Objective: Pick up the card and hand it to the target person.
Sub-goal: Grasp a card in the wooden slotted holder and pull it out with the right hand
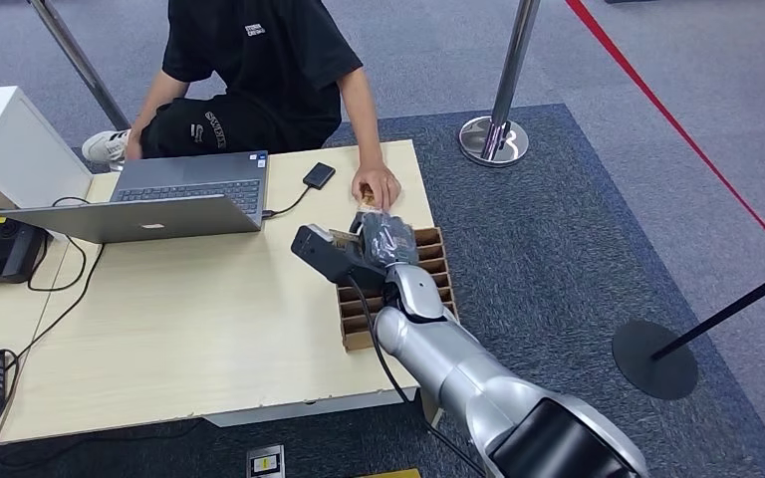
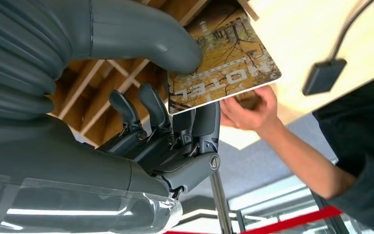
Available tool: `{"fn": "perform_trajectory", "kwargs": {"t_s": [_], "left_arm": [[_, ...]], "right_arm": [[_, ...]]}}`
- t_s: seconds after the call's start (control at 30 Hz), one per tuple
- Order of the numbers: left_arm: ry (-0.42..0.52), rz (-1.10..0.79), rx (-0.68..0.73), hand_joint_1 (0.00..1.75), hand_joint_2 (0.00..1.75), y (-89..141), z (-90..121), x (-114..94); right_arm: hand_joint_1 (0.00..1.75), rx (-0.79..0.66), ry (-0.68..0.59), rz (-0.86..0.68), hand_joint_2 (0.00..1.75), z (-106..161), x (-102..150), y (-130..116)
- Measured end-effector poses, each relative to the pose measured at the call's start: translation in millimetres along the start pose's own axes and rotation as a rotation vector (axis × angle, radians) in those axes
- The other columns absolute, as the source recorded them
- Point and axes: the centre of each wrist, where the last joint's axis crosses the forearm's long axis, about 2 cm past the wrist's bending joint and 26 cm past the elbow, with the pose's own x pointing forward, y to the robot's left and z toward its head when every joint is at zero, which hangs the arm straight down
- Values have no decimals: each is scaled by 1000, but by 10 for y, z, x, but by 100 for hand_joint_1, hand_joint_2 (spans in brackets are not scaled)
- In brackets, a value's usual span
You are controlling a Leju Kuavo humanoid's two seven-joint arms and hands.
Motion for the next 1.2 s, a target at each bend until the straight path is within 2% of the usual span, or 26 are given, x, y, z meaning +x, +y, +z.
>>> {"fn": "perform_trajectory", "kwargs": {"t_s": [0.53,0.73,0.87,1.2], "left_arm": [[-8,-3,0,0,0,2,-2,3],[-7,-3,0,0,0,3,-3,4],[-8,-3,0,0,0,5,-4,4],[-11,-6,1,0,0,9,-8,18]], "right_arm": [[149,-95,-75,-44,175,-122,120,-187],[150,-101,-86,-93,175,-144,170,-226],[158,-107,-83,-103,175,-151,182,-240],[163,-156,-66,-77,175,-184,150,-290]]}}
